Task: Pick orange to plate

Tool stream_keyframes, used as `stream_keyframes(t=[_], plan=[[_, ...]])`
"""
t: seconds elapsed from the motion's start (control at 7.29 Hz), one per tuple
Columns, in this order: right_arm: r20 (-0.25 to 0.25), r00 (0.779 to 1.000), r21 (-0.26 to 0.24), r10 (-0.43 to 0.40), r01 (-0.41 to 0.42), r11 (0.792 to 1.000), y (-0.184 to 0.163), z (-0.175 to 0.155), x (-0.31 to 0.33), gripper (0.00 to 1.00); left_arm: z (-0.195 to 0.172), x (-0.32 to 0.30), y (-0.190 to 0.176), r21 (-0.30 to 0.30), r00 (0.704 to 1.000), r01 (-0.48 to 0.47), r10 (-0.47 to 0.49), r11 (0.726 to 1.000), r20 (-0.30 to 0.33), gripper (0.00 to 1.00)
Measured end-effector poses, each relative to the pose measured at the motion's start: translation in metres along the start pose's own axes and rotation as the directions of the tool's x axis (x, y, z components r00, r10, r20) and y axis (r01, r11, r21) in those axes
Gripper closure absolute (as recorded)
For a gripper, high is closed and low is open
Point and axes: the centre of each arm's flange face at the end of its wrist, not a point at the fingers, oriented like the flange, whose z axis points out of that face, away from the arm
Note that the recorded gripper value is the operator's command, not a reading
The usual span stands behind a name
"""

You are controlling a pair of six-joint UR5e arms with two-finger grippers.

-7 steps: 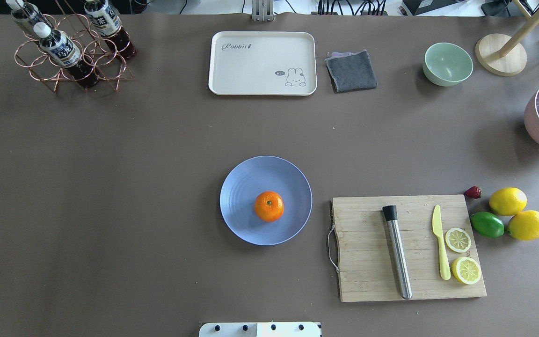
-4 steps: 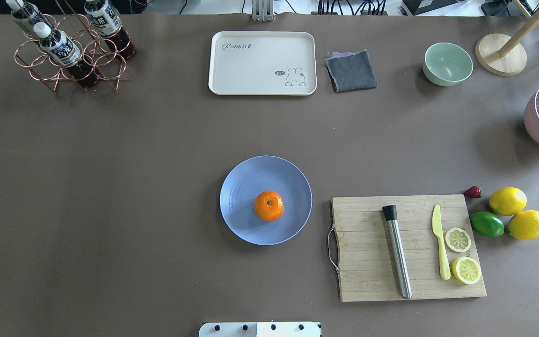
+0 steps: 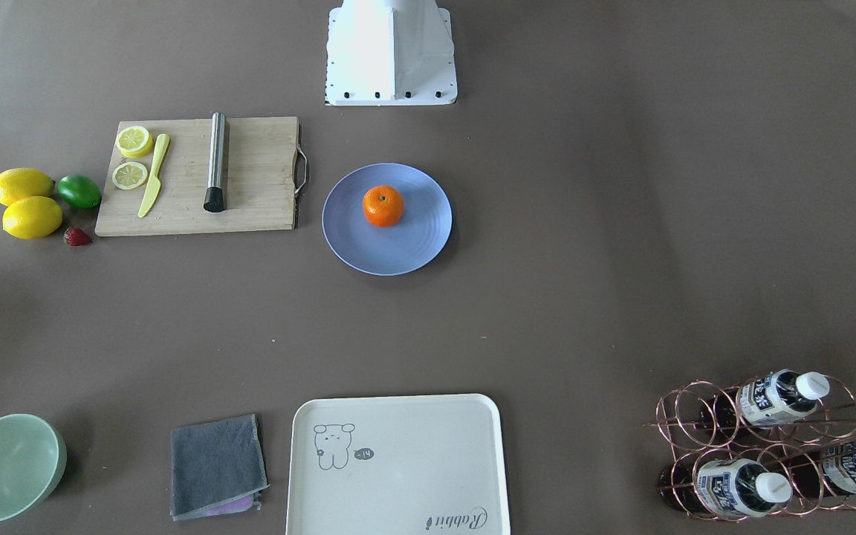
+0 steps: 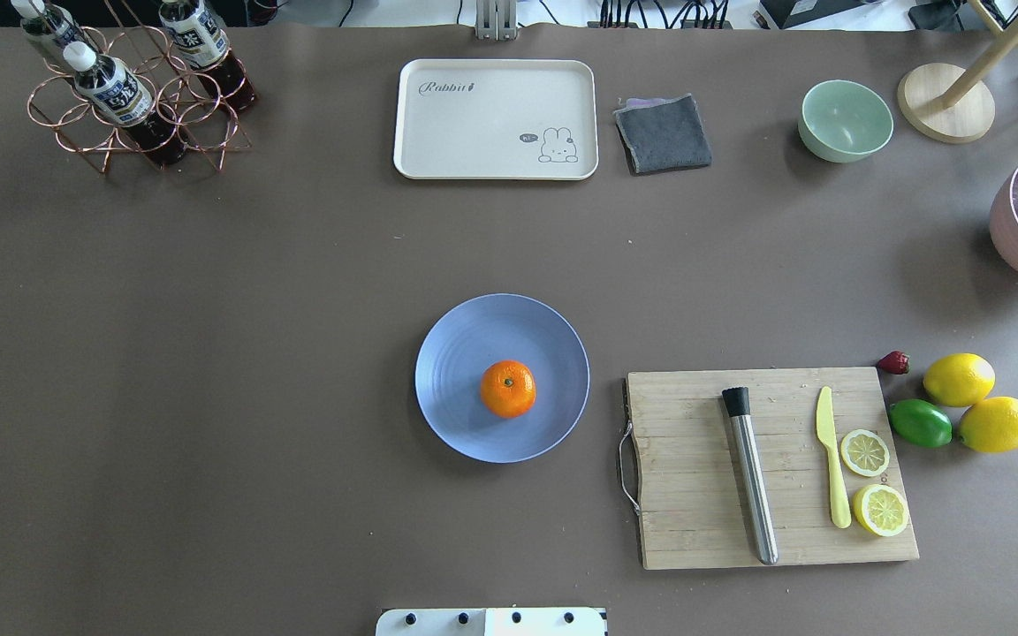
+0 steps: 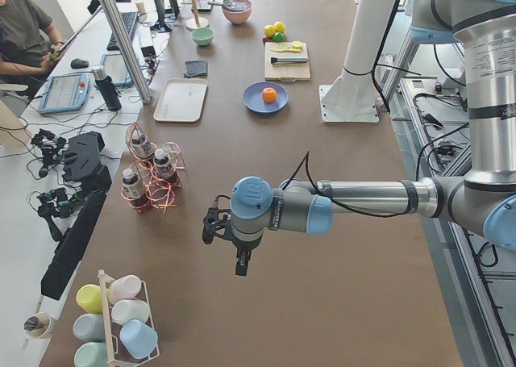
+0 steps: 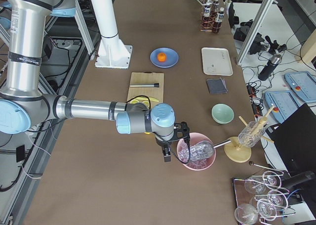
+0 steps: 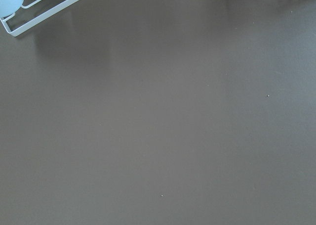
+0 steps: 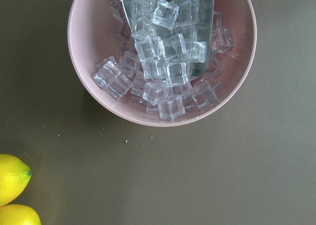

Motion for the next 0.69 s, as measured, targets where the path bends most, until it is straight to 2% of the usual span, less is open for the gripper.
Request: stream_keyframes(t=[0.69], plan=[[0.001, 1.0, 0.001, -0.001, 0.001, 1.0, -0.0004, -0.0002, -0.0003, 0.0, 0.0017, -0.0015, 0.0009, -0.004, 1.0, 0.004, -0.004, 1.0, 0.0, 0.03]])
